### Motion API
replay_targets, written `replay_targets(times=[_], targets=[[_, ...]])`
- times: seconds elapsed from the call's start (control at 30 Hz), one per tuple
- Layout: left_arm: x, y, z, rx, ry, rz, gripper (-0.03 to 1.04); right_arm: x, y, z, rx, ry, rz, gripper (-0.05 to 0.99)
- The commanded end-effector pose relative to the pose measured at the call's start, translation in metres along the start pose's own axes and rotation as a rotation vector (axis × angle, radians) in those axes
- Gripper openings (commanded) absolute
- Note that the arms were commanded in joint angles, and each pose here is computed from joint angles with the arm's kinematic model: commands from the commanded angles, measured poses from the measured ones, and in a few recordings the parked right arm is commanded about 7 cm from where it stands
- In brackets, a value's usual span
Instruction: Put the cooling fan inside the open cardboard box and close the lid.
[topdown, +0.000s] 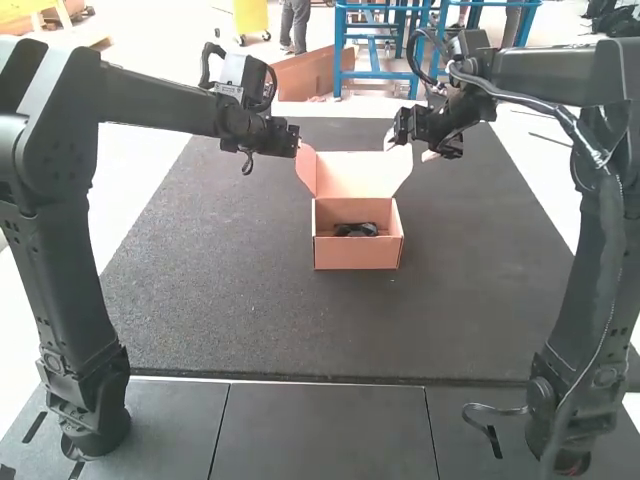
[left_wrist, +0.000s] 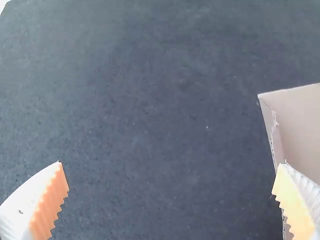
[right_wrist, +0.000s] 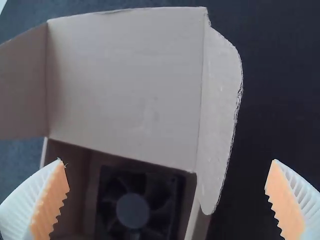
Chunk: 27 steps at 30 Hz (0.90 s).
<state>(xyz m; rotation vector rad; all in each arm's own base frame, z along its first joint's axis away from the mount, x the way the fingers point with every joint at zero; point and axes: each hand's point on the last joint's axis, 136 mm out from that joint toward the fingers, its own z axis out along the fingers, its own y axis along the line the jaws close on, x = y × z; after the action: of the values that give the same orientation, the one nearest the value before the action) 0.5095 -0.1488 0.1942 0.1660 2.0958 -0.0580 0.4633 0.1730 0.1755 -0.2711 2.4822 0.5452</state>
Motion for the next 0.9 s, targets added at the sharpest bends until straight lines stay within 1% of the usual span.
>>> replay_targets(times=[0.0, 0.1, 0.13, 0.17, 0.3, 0.4, 0.53, 0.6, 0.63, 0.7, 0.8, 0.87], targets=[[-0.021, 0.012, -0.004, -0.073, -0.067, 0.038, 0.97, -0.009, -0.002, -0.004, 0.015, -0.026, -0.020, 0.90], [-0.019, 0.015, -0.001, -0.101, -0.078, 0.060, 0.97, -0.009, -0.002, -0.004, 0.016, -0.031, -0.021, 0.90], [-0.017, 0.021, 0.000, -0.134, -0.074, 0.066, 0.97, -0.010, -0.003, -0.004, 0.017, -0.031, -0.020, 0.90], [-0.015, 0.022, 0.002, -0.145, -0.069, 0.071, 0.97, -0.010, -0.003, -0.005, 0.018, -0.033, -0.019, 0.90], [-0.011, 0.021, 0.006, -0.142, -0.060, 0.082, 0.97, -0.012, -0.006, -0.005, 0.021, -0.037, -0.015, 0.90], [-0.002, 0.019, 0.013, -0.141, -0.031, 0.102, 0.97, -0.017, -0.008, -0.008, 0.020, -0.056, -0.010, 0.90], [0.006, 0.016, 0.018, -0.123, -0.010, 0.107, 0.97, -0.022, -0.011, -0.009, 0.011, -0.068, -0.002, 0.90], [0.009, 0.010, 0.021, -0.096, -0.004, 0.104, 0.97, -0.023, -0.011, -0.007, 0.005, -0.066, 0.001, 0.90], [0.010, 0.010, 0.022, -0.094, -0.002, 0.102, 0.97, -0.023, -0.010, -0.007, 0.001, -0.063, 0.002, 0.90], [0.011, 0.004, 0.022, -0.062, 0.000, 0.100, 0.97, -0.023, -0.007, -0.006, -0.019, -0.060, 0.003, 0.90], [0.009, -0.005, 0.021, -0.031, -0.011, 0.097, 0.97, -0.024, -0.007, -0.005, -0.024, -0.059, 0.003, 0.89], [0.007, -0.008, 0.021, -0.020, -0.016, 0.099, 0.97, -0.024, -0.006, -0.004, -0.028, -0.054, 0.004, 0.89]])
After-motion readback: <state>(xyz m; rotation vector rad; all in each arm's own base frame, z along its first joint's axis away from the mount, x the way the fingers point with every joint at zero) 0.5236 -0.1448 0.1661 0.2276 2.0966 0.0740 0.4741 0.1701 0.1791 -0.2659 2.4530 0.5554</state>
